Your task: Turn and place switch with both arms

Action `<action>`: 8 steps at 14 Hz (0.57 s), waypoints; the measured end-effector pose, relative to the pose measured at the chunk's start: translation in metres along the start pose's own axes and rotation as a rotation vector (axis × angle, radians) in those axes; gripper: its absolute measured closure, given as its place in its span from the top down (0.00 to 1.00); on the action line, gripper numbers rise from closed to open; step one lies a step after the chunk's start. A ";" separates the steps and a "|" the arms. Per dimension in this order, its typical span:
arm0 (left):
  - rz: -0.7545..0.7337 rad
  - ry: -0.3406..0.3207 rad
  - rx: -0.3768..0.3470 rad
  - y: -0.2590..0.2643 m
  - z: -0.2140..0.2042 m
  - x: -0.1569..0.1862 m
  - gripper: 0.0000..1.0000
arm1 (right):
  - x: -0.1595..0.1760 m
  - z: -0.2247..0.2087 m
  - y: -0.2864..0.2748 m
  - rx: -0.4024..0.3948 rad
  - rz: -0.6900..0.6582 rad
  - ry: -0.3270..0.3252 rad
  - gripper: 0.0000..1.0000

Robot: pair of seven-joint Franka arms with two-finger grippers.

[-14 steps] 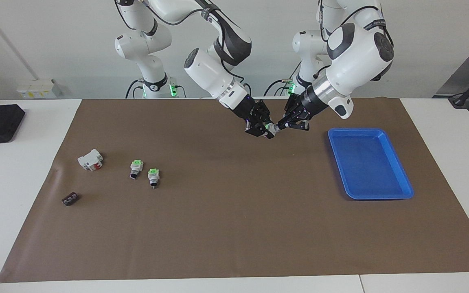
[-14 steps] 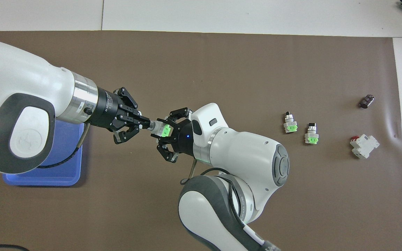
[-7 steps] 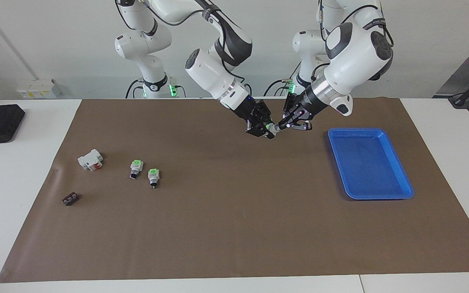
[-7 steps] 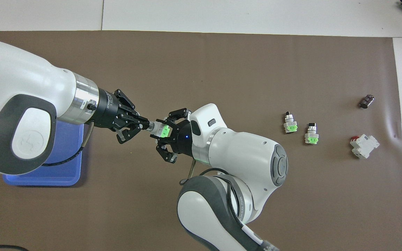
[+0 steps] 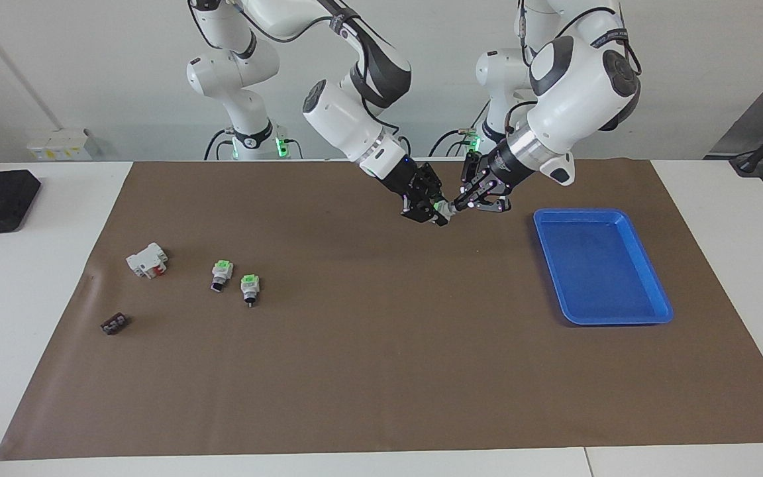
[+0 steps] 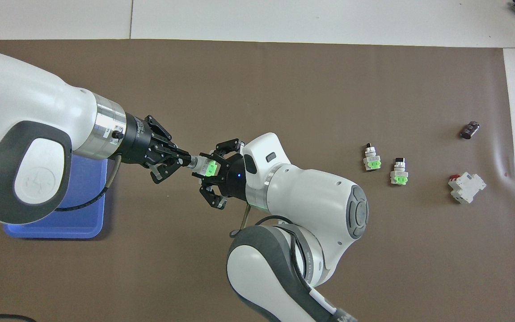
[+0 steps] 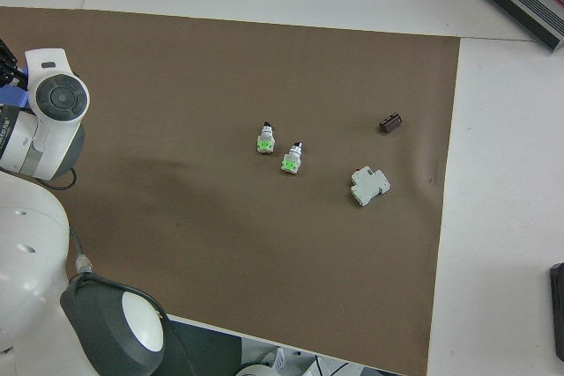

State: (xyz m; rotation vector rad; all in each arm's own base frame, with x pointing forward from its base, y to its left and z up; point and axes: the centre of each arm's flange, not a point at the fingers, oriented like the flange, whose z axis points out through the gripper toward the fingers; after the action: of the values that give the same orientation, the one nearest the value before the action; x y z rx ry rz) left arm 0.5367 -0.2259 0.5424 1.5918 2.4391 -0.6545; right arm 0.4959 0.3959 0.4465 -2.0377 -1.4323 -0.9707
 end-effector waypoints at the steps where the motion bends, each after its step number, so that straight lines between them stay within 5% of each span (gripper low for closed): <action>1: -0.006 0.002 -0.002 0.000 0.000 0.000 0.10 | 0.000 0.001 0.000 0.001 0.000 0.000 0.41; 6: -0.137 0.021 -0.017 -0.001 -0.001 0.001 0.10 | 0.001 0.004 -0.002 0.006 0.021 0.000 0.41; 8: -0.201 0.080 -0.064 0.011 -0.002 0.017 0.10 | 0.002 -0.005 0.007 -0.027 0.061 0.011 0.56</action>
State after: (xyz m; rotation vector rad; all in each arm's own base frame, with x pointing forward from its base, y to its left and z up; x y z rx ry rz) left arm 0.5397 -0.2073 0.5357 1.3867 2.6745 -0.5454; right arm 0.5015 0.3909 0.4519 -2.0798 -1.3498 -0.9798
